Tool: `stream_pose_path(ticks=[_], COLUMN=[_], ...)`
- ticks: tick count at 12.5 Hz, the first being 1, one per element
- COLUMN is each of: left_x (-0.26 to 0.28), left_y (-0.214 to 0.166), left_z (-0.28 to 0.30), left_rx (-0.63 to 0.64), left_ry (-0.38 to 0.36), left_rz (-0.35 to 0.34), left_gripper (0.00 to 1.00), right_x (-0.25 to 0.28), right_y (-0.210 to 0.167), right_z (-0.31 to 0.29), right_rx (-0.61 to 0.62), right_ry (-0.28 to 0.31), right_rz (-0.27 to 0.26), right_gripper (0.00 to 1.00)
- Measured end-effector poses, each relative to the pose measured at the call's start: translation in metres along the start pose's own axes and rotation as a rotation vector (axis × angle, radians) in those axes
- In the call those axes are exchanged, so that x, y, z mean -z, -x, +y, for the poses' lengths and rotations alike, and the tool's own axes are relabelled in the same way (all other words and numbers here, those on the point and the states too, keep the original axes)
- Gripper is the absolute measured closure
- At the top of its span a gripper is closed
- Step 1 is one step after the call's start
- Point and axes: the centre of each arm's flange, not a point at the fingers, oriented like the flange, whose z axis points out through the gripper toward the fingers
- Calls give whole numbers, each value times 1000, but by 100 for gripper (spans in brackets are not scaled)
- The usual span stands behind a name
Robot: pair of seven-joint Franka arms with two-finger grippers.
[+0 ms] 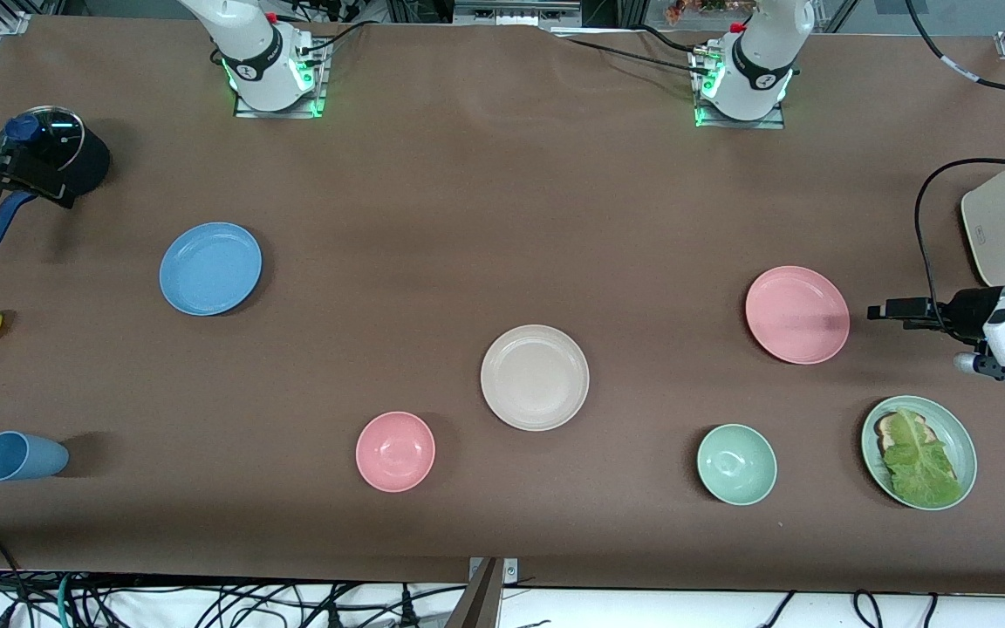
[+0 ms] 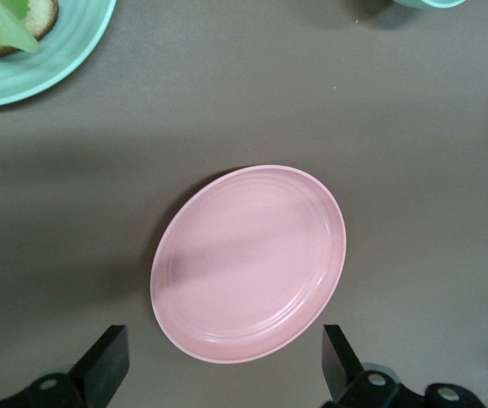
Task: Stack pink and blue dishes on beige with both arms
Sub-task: 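Move the left gripper down to the pink plate's rim, then close the left gripper on the pink plate's rim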
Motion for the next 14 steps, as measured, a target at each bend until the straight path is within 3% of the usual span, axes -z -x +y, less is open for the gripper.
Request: stream_pose_path(ticks=[4, 14], left_x=[-32, -74], left_y=[8, 15], left_z=[-47, -91], left_rx=[7, 94], left_ry=[105, 160], left_rz=[33, 72], left_gripper=[0, 0], right_x=[0, 0], right_y=[0, 0], right_z=[0, 1], right_rx=[-1, -3], right_ry=[0, 0], right_rz=[0, 0], right_gripper=[0, 0])
